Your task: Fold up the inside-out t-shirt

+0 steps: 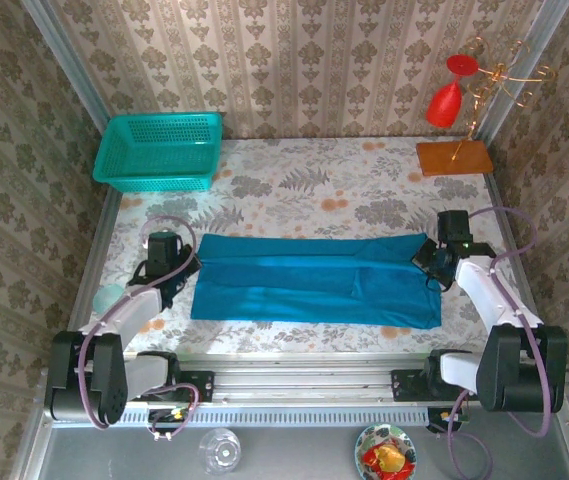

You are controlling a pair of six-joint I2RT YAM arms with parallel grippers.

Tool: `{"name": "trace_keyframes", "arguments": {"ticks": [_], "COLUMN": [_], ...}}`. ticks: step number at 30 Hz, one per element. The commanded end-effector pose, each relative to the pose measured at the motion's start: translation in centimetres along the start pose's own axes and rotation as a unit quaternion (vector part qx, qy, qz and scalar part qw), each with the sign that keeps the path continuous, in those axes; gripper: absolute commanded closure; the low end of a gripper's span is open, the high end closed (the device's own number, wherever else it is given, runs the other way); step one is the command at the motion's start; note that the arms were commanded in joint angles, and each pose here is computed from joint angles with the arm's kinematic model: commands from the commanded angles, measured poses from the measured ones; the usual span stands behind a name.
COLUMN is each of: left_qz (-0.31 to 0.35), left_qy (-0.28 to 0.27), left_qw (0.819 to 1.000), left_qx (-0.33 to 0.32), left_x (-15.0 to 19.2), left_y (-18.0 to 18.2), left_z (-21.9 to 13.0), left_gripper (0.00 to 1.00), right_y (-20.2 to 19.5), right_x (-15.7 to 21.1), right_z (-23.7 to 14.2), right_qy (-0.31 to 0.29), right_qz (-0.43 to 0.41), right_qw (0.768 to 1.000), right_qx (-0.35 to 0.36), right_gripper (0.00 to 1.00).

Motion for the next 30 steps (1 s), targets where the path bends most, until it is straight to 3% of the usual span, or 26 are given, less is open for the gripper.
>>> {"name": "trace_keyframes", "arguments": {"ticks": [1,3,6,9,16,21,25,30], "left_qz": [-0.027,-0.031,-0.03,-0.025,0.021,0.066,0.097,0.111], "left_qy": [0.004,0.005,-0.005,-0.017,-0.004,0.076,0.143,0.212], "left_qw": [0.999,0.999,0.999,0.999,0.999,0.993,0.981,0.967], "left_qx": [-0.024,-0.026,-0.019,-0.015,0.027,0.066,0.084,0.081], "left_x": [0.6,0.7,0.5,-0.1,-0.7,-0.6,0.1,1.3], "left_y": [1.4,1.7,1.4,0.8,-1.5,-4.7,-7.2,-8.5], "left_z": [-0.1,-0.3,-1.0,-2.2,-4.2,-2.9,-1.0,2.1], "left_gripper": [0.96,0.92,0.88,0.71,0.73,0.79,0.87,0.9], "right_y": [-0.9,-1.1,-1.1,-0.8,5.0,11.0,15.0,20.2], "right_x": [0.6,1.0,1.1,0.6,-0.5,0.2,0.9,3.0], "right_z": [0.2,0.1,-0.8,-2.2,-2.7,-1.1,0.9,3.0], "right_qy": [-0.01,-0.011,-0.032,-0.061,-0.052,0.019,0.076,0.14], "right_qz": [0.038,0.047,0.049,0.035,-0.092,-0.2,-0.267,-0.36], "right_qw": [0.999,0.999,0.998,0.997,0.99,0.967,0.945,0.907], "right_qx": [0.024,0.023,0.014,0.01,-0.096,-0.16,-0.173,-0.166], "right_gripper": [1.0,0.92,0.66,0.58,0.58,0.58,0.6,0.63]}}
Point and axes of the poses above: each hand's point on the last joint's axis, 136 mm out from that joint toward the fingers, its own z axis out along the fingers, its own y axis along the line the jaws close on, x = y × z, the point moved 8 cm from there along -z, back along the fingers, and after that the axes turned 14 degrees about -z, right-handed, at the moved point
